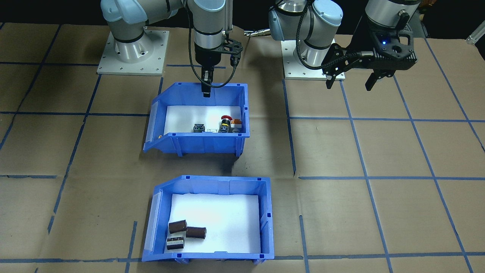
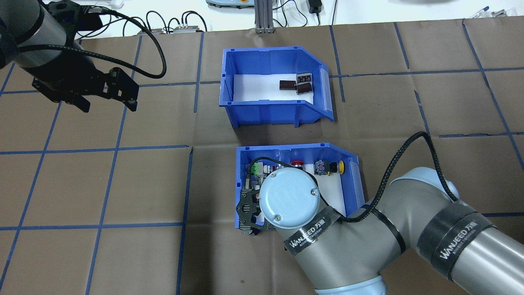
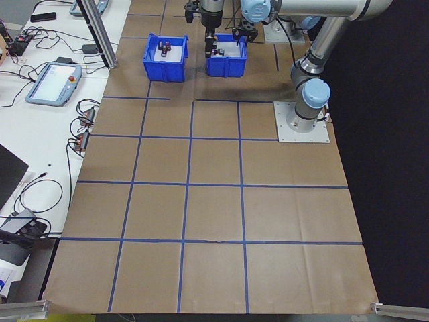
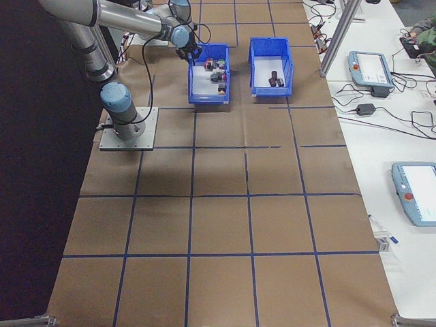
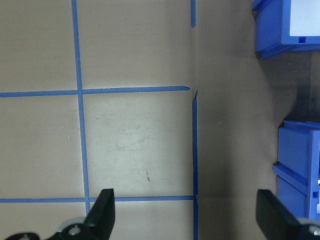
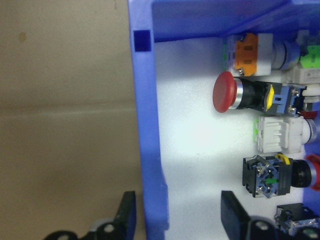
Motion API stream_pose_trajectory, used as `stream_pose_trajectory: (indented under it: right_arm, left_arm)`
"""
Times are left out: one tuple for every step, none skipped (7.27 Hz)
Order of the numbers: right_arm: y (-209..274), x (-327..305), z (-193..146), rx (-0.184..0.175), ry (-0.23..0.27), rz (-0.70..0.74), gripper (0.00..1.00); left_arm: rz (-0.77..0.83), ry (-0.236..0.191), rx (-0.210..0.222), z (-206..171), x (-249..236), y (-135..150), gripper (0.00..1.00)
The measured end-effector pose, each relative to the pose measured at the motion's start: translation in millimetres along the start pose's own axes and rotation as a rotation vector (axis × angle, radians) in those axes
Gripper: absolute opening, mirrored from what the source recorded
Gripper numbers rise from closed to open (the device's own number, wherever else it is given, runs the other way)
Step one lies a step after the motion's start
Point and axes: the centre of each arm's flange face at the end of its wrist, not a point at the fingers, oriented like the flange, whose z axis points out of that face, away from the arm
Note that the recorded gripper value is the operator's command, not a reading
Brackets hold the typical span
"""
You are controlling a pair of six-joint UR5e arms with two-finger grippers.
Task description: Place battery box in front
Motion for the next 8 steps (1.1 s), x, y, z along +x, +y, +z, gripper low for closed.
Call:
stream_pose_trajectory:
  right_arm:
    - [4,4,-18,0.002,0.003,0.010,1.00]
    - [9,12,-38,-0.007,-0.008,0.024,1.00]
    - [16,27,-55,-0.012,-0.014,0.053,1.00]
    - [32,52,-67,-0.012,-0.014,0.114,1.00]
    - [56,79,-72,-0.003,-0.021,0.200,1.00]
    - [84,105,-74,0.017,-0.032,0.318,1.00]
    - [113,129,-77,0.027,-0.039,0.480,1.00]
    - [142,150,-86,0.021,-0.052,0.676,1.00]
  left_arm:
    - [0.004,-0.003,0.001,-2,1,4,0.99]
    - [0.005,-0.006,-0.002,0,1,9,0.99]
    - [0.004,-0.006,-0.005,2,2,15,0.99]
    - [0.001,-0.006,-0.005,3,3,21,0.99]
    - [-0.002,-0.008,-0.007,4,3,24,0.99]
    - [-0.004,-0.010,-0.009,5,2,25,0.99]
    - [-0.004,-0.010,-0.012,7,2,24,0.99]
    - [-0.003,-0.010,-0.013,7,2,24,0.99]
